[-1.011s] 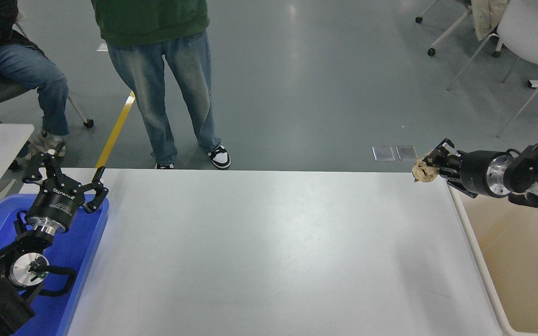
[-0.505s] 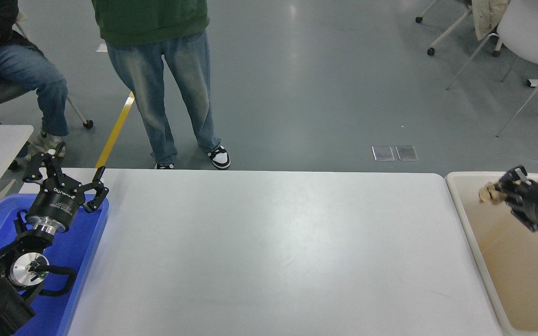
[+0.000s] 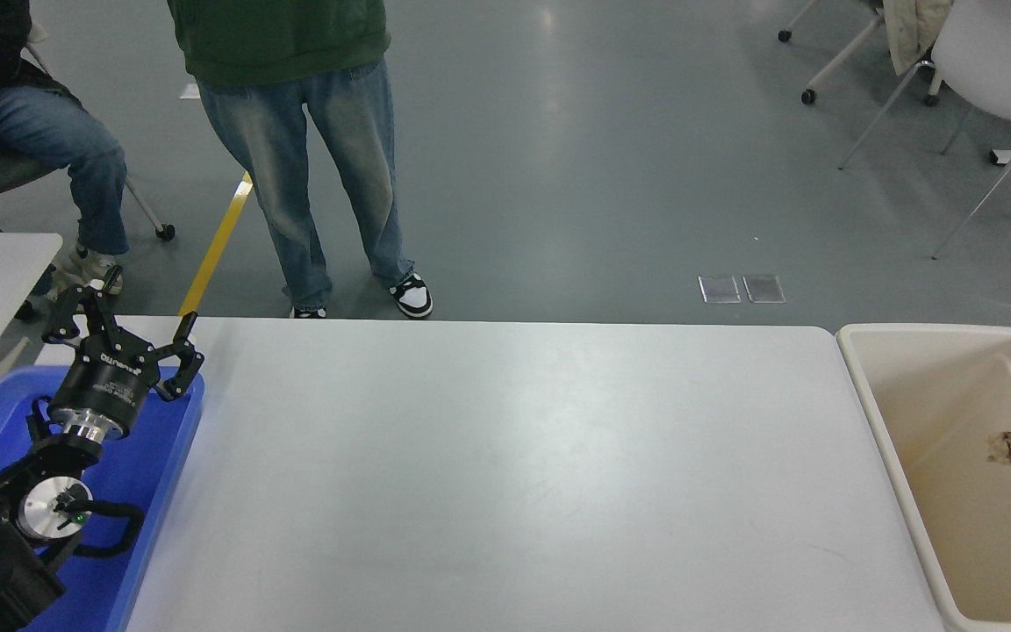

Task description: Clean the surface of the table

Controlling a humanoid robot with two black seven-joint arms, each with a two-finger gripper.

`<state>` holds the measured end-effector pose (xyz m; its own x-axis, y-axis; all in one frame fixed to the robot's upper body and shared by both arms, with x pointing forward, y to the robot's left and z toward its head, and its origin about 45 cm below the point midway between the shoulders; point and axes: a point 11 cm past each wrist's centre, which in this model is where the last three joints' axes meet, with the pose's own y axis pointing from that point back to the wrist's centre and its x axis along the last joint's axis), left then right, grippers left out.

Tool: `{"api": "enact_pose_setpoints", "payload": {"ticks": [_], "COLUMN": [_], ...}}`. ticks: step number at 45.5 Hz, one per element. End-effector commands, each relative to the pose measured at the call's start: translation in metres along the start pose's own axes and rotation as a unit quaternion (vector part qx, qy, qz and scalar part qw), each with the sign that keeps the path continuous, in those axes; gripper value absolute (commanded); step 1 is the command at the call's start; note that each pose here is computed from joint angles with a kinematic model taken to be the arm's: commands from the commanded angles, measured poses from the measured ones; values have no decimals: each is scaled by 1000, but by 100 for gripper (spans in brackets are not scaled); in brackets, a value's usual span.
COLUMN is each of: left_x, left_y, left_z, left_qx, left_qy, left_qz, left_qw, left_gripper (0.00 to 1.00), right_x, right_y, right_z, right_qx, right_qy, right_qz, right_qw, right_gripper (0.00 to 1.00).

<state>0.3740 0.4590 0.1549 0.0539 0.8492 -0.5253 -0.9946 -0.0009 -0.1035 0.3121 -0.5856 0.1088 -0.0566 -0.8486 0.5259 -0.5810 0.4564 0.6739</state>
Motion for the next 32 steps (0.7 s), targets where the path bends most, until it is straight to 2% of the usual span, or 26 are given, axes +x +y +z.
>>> {"api": "enact_pose_setpoints", "payload": {"ticks": [1,10,23,32], "left_x": [0,0,0,0], "left_y": [0,0,0,0], "left_z": [0,0,0,0], "left_qx": [0,0,0,0], "left_qy": [0,0,0,0], "left_qz": [0,0,0,0], "left_qw": [1000,1000,1000,1000], "left_gripper": [100,100,100,100], "right_x": [-15,-23,-19,-28], "right_y": [-6,-7,1,0], "right_z": [11,-3,-58,-62], "right_qx": [-7,51,179,186], "right_qy": [32,30,26,26], "right_qz": [33,39,56,51], "right_qw": [999,998,982,981], "right_gripper": [0,0,0,0]}}
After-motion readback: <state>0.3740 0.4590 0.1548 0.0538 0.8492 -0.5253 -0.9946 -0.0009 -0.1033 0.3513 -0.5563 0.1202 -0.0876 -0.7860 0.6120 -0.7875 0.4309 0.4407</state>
